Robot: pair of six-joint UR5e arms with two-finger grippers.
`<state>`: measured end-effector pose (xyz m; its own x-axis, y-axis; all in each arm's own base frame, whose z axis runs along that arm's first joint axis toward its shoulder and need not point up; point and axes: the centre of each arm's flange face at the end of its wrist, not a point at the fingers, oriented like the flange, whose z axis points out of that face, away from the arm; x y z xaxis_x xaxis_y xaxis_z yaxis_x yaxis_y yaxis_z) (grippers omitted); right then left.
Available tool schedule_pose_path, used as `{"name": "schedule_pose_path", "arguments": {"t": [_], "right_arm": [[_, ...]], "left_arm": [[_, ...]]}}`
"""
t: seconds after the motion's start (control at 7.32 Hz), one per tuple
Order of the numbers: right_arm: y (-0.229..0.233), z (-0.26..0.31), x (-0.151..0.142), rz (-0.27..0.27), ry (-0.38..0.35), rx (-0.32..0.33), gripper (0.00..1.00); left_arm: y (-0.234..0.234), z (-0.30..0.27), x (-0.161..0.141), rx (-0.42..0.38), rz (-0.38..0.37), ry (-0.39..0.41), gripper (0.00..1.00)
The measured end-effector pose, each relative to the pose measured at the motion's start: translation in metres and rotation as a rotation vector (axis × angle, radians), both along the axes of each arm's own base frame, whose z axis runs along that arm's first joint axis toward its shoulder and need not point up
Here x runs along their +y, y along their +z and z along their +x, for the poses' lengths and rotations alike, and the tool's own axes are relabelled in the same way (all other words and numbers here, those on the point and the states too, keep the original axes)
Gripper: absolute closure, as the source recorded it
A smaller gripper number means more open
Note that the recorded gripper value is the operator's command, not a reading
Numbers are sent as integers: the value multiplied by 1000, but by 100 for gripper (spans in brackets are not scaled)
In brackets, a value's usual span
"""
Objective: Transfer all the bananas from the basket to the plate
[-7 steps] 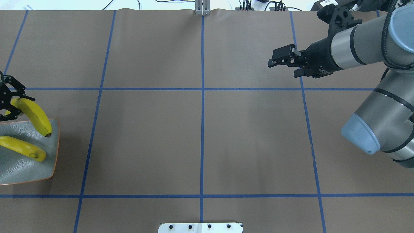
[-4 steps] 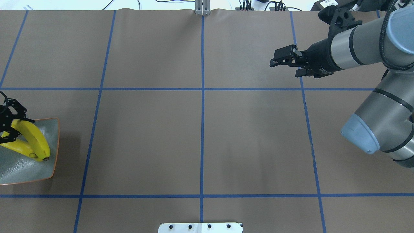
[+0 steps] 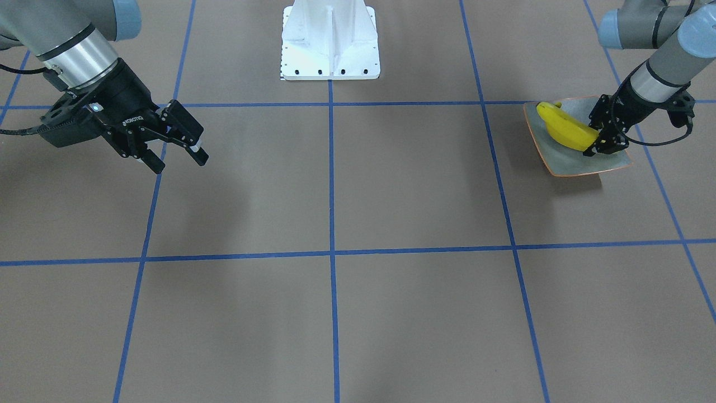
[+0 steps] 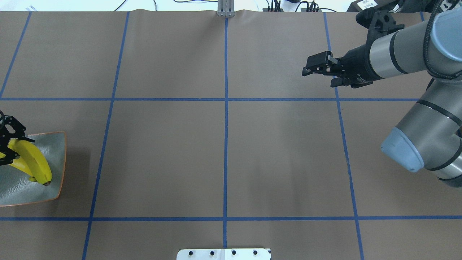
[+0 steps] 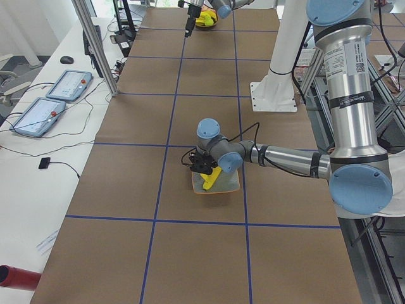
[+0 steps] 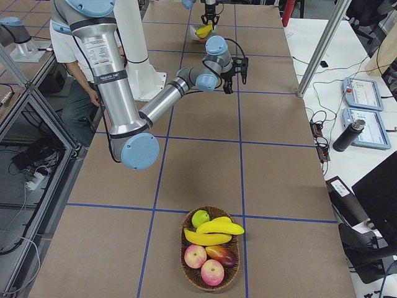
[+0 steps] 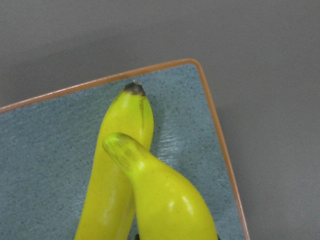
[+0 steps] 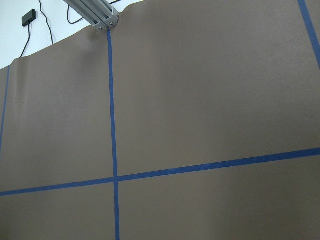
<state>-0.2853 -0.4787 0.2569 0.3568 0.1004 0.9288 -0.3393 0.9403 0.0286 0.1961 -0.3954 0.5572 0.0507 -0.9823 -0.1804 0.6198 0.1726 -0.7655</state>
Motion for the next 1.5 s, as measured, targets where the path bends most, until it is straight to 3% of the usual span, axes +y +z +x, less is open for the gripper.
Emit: {"name": "schedule_pose_path", "arguments": {"t": [0.14,0.27,0.41,0.82,1.09,1.23,1.5], "right_arm": [[0,0,0,-1,0,0,0],[0,0,0,0,0,0,0],[1,0,0,-1,0,1,0],[2,1,1,-1,0,1,0],[8,6,1,-9,5,7,0],[19,15,0,-21,18,21,0],[58,45,-9,-16,40,90,0]], "left_arm": [[3,1,-1,-5,-2,2,100],[7,2,-1,-16,0,1,16],[10,5,-2,-26,6,-1,0],[8,8,-2,-28,15,4,0],[-10,2,-1,12,63,44,0],[-27,-3,-5,43,107,58,0],[-68,-10,-22,81,264,96,0]]}}
